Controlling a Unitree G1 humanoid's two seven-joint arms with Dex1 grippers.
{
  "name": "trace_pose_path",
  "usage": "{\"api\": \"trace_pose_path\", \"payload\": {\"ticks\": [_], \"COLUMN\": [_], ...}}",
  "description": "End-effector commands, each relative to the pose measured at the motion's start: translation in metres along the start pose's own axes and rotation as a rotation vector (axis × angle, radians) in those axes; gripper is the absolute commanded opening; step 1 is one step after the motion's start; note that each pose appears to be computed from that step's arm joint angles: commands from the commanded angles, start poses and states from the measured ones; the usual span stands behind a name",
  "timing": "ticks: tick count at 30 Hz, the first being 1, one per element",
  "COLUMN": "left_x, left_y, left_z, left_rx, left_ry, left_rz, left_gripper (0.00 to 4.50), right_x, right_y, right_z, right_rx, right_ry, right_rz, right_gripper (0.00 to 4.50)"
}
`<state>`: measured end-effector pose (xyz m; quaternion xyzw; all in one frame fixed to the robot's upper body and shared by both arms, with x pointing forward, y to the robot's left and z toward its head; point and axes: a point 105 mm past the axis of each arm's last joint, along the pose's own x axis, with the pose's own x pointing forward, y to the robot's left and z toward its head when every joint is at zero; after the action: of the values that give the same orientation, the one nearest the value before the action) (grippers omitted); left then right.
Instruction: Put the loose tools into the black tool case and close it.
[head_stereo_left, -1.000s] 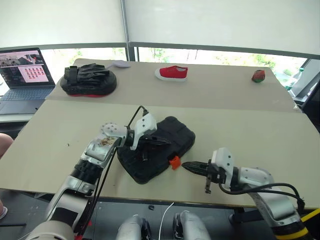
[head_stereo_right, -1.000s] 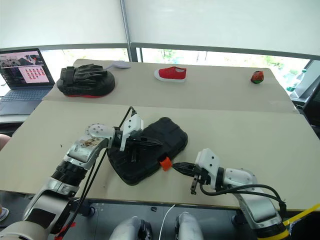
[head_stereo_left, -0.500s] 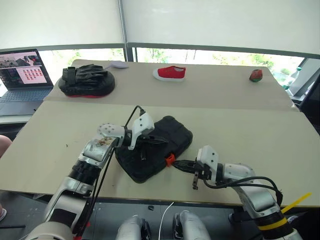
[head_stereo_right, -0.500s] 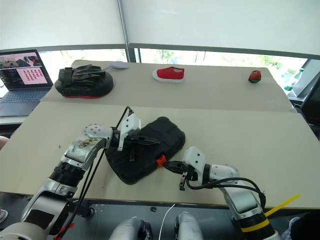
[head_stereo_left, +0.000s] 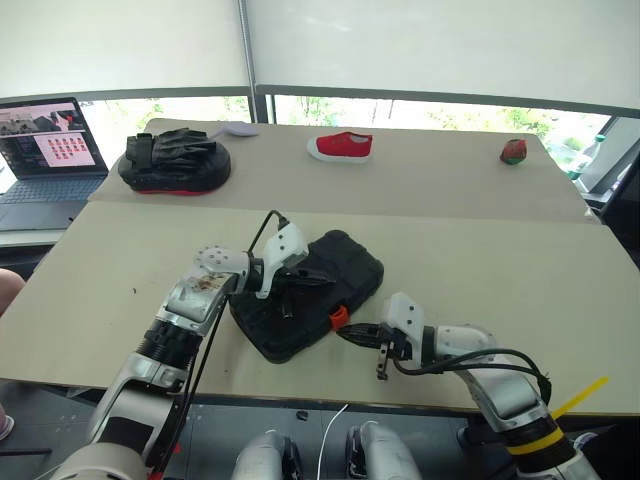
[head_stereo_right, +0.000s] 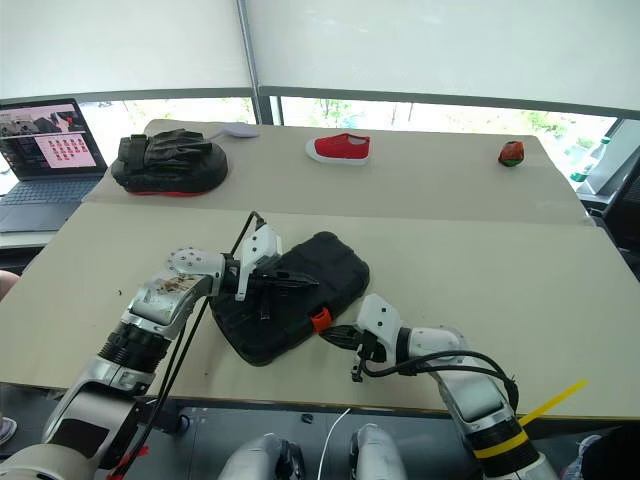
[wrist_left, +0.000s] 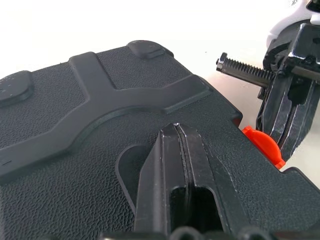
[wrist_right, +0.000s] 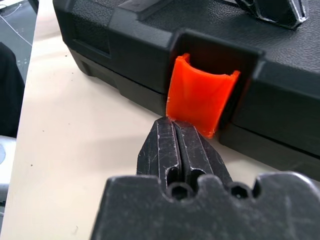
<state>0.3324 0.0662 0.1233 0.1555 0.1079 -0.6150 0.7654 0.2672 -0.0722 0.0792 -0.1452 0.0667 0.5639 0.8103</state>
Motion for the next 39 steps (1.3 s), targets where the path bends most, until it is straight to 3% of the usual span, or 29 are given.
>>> {"api": "trace_pose_path", "payload": {"ticks": [1, 9, 19, 25, 28, 30, 33, 37, 39], "left_x": [0.004, 0.005, 0.004, 0.003, 0.003, -0.002, -0.027, -0.073, -0.095], "left_y": [-0.011, -0.017, -0.018, -0.021, -0.016, -0.007, -0.005, 0.001, 0.008], "left_z": [-0.05, -0.058, -0.072, -0.075, -0.064, -0.036, -0.012, -0.01, -0.022], "left_rx": [-0.14, -0.17, -0.247, -0.271, -0.228, -0.195, -0.095, 0.01, 0.001], "left_ry": [0.17, 0.195, 0.266, 0.265, 0.179, -0.005, -0.141, -0.191, -0.153], "left_rz": [-0.013, -0.011, 0.022, 0.027, 0.049, 0.086, 0.115, 0.264, 0.388], "left_gripper": [0.02, 0.02, 0.02, 0.02, 0.02, 0.02, 0.69, 2.13, 2.88], "right_x": [0.001, -0.011, 0.005, 0.009, 0.004, -0.008, -0.033, -0.068, -0.082], "right_y": [-0.014, -0.017, -0.019, -0.022, -0.018, -0.013, -0.017, -0.023, -0.029], "right_z": [0.024, 0.029, 0.022, 0.033, 0.032, 0.03, 0.028, 0.018, 0.011], "right_rx": [-0.07, -0.077, -0.036, -0.005, -0.01, -0.017, 0.0, -0.05, -0.089], "right_ry": [-0.065, -0.051, -0.07, -0.169, -0.168, -0.162, -0.166, -0.106, -0.067], "right_rz": [-0.058, -0.067, -0.048, -0.054, -0.025, -0.001, -0.022, -0.058, -0.087], "right_gripper": [0.04, 0.04, 0.04, 0.04, 0.04, 0.04, 0.0, 1.19, 1.88]}}
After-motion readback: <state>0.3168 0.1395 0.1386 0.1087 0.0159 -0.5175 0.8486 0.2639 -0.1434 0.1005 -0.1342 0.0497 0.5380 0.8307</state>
